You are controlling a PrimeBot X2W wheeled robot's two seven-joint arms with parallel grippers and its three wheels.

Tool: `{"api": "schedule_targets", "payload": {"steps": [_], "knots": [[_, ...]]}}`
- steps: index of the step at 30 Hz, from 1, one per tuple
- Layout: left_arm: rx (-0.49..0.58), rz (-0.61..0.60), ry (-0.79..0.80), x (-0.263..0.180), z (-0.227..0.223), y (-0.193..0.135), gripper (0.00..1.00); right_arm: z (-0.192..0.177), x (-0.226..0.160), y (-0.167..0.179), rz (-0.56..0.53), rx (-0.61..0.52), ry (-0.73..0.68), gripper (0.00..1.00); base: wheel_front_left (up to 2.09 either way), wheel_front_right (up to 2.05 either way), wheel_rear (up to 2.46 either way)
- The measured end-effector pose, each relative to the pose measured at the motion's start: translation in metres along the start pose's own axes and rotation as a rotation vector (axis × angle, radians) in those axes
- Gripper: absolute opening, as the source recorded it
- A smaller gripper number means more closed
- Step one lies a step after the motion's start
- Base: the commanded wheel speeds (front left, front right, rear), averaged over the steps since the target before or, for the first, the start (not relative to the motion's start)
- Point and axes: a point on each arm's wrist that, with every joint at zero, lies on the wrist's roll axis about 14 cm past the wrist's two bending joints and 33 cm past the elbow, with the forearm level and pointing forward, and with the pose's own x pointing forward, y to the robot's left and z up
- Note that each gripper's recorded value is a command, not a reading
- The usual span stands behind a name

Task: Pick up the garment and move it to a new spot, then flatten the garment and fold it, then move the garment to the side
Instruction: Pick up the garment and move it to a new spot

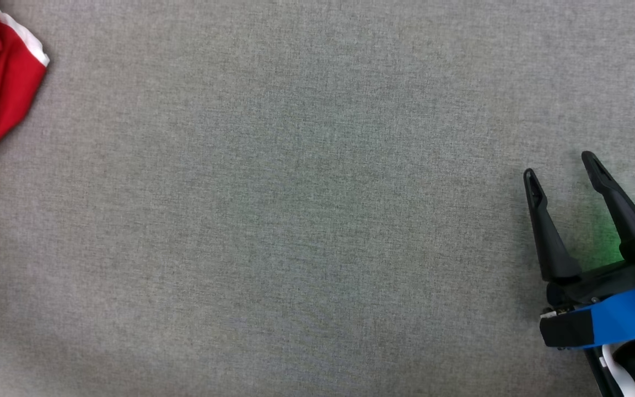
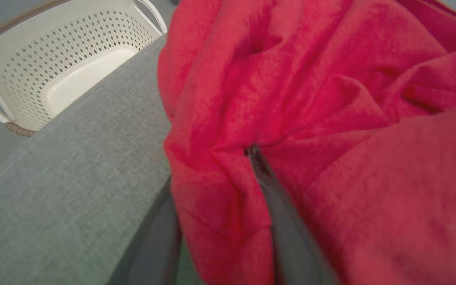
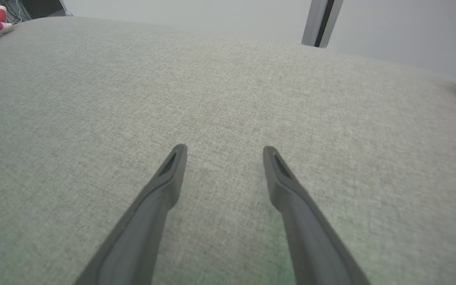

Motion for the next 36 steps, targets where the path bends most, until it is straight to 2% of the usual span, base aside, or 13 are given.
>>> {"api": "schedule_targets", "payload": {"steps": [4,7,14,21,24,28,33,36], "knots": [[0.026,-0.022,-0.049,-0.009,0.015,-0.005,0.0,0.01,-0.003,0.003,-0.003,0.012,-0.03,1.0,0.0,0.0,0.0],[0.068,-0.049,-0.153,-0.028,0.051,-0.009,0.0,0.021,-0.006,0.013,0.015,0.03,-0.066,1.0,0.0,0.0,0.0],[0.211,-0.164,-0.431,-0.106,0.151,-0.035,0.0,0.059,-0.021,0.037,0.058,0.052,-0.176,1.0,0.0,0.0,0.0],[0.384,-0.321,-0.579,-0.192,0.198,-0.088,0.0,0.092,-0.053,0.041,0.037,0.057,-0.273,1.0,0.0,0.0,0.0],[0.461,-0.437,-0.628,-0.228,0.2,-0.131,0.0,0.1,-0.071,0.037,0.01,0.067,-0.307,1.0,0.0,0.0,0.0],[0.543,-0.631,-0.656,-0.271,0.18,-0.198,0.0,0.107,-0.094,0.03,-0.027,0.083,-0.343,1.0,0.0,0.0,0.0],[0.651,-0.869,-0.628,-0.308,0.131,-0.277,0.0,0.114,-0.119,0.011,-0.103,0.076,-0.374,1.0,0.0,0.0,0.0],[0.678,-1.021,-0.567,-0.319,0.091,-0.319,0.0,0.114,-0.13,-0.001,-0.147,0.077,-0.379,1.0,0.0,0.0,0.0]]}}
